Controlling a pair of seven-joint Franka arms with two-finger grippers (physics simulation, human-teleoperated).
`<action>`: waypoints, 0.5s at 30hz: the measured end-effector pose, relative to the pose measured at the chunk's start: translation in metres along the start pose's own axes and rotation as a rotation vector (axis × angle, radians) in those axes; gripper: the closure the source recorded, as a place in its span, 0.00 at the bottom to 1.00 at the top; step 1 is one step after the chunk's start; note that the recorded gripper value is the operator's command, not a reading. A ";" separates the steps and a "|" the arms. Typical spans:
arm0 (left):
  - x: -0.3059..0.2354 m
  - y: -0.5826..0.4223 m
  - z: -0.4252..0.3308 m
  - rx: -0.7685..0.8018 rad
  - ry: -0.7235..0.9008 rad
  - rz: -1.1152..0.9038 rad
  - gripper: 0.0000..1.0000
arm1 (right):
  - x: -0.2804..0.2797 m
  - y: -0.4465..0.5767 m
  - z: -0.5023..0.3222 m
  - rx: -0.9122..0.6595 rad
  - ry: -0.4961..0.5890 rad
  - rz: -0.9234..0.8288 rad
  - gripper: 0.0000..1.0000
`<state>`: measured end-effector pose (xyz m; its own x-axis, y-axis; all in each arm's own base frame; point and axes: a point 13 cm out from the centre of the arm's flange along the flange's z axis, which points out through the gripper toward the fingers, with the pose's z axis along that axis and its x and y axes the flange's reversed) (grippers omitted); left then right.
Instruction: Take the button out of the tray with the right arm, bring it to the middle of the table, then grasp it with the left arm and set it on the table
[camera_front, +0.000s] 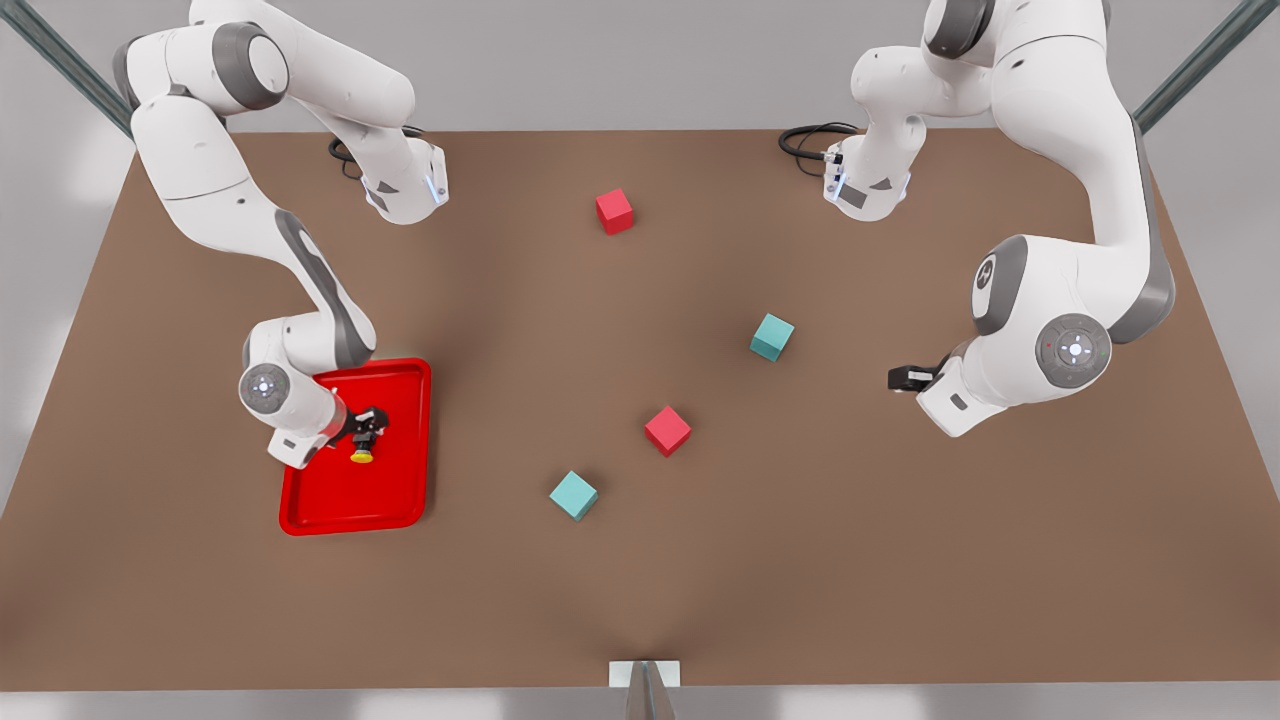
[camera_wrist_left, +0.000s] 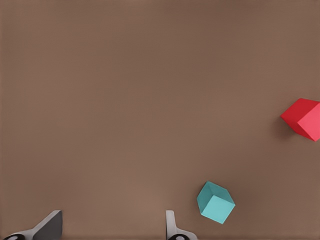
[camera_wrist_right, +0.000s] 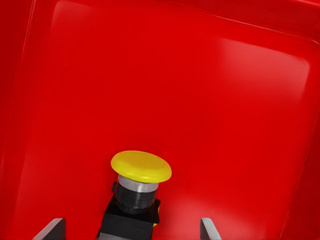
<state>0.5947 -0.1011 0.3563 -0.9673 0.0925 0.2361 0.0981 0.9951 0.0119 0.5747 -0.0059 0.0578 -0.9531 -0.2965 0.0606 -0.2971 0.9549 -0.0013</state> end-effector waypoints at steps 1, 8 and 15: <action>0.000 0.001 0.000 0.000 0.000 -0.001 0.00 | 0.001 0.001 0.001 -0.001 0.001 -0.001 0.00; -0.001 0.002 0.002 0.001 0.003 -0.004 0.00 | 0.002 0.005 0.011 -0.012 0.001 -0.009 0.14; -0.002 0.002 0.002 0.001 -0.002 -0.005 0.00 | 0.000 0.004 0.011 -0.012 -0.006 -0.010 0.26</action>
<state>0.5965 -0.0993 0.3541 -0.9681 0.0880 0.2345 0.0933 0.9956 0.0119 0.5729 -0.0024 0.0470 -0.9504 -0.3063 0.0542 -0.3061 0.9519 0.0117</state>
